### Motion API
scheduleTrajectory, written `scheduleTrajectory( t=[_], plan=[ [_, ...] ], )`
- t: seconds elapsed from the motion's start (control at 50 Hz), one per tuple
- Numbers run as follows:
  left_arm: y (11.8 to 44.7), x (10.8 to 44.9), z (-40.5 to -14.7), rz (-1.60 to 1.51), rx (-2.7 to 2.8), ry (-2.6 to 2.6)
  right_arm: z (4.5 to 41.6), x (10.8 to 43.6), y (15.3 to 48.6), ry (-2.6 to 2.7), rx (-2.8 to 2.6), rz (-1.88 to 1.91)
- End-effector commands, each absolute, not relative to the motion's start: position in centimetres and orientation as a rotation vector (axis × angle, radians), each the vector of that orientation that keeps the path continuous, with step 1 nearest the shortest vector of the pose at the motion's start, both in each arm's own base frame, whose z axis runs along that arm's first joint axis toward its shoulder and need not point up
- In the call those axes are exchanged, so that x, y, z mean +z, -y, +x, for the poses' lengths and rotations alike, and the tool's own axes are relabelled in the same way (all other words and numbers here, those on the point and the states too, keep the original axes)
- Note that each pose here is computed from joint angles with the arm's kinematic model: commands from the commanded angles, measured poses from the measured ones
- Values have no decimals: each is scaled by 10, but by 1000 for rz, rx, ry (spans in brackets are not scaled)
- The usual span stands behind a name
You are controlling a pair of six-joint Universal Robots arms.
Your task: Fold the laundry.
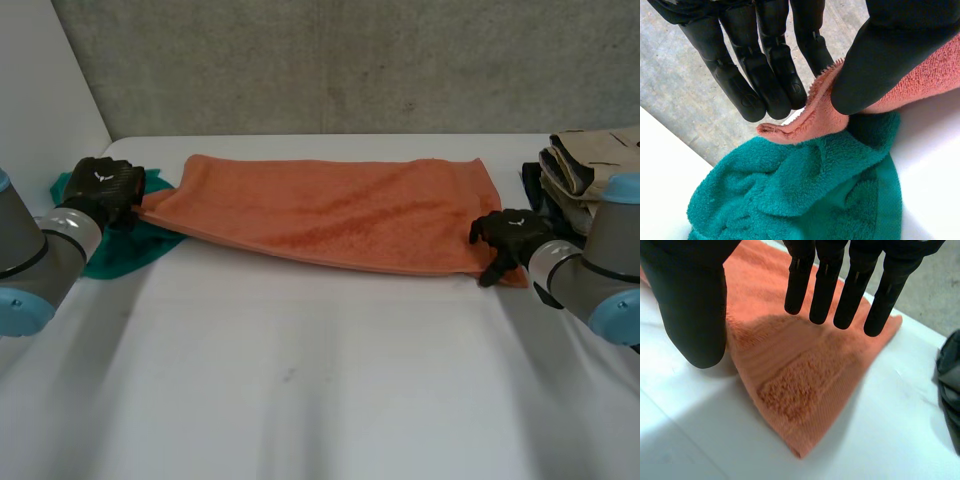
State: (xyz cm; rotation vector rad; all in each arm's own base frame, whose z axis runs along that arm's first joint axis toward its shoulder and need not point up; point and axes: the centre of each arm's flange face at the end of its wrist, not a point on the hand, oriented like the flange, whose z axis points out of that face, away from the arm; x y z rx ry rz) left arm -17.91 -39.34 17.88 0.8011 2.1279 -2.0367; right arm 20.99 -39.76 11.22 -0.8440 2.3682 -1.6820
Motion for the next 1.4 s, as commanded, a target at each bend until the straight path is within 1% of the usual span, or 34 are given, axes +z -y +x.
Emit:
scheduleTrajectory(
  t=[0.02,0.16,0.22,0.3,0.32,0.4,0.46,0.5,0.56,0.66,0.76,0.9,1.04,1.18,1.4],
  plan=[
    [393,181,-179,799,-2038,-2123,200,103,404,-2433,-1635,-938],
    [389,179,-181,814,-2016,-2146,194,106,410,-2453,-1703,-953],
    [379,177,-183,835,-1967,-2203,192,115,411,-2442,-1752,-971],
    [354,174,-184,893,-1840,-2320,188,137,401,-2425,-1809,-1044],
    [343,175,-183,925,-1790,-2349,186,146,396,-2415,-1836,-1094],
    [320,185,-184,1030,-1737,-2356,179,171,388,-2380,-1922,-1203],
    [315,192,-184,1073,-1761,-2318,179,170,386,-2352,-1927,-1237],
    [316,196,-187,1105,-1790,-2271,185,157,386,-2327,-1886,-1258],
    [323,192,-189,1105,-1792,-2268,192,141,389,-2318,-1849,-1271],
    [332,184,-192,1073,-1762,-2304,195,130,394,-2329,-1816,-1242],
    [338,179,-191,1032,-1741,-2332,193,127,393,-2352,-1764,-1194],
    [352,183,-189,983,-1775,-2312,188,129,391,-2341,-1720,-1148],
    [366,190,-191,958,-1819,-2283,186,116,396,-2344,-1697,-1183],
    [372,192,-197,957,-1824,-2277,187,109,400,-2339,-1704,-1209],
    [372,195,-202,959,-1830,-2275,189,107,412,-2308,-1784,-1219]
  ],
)
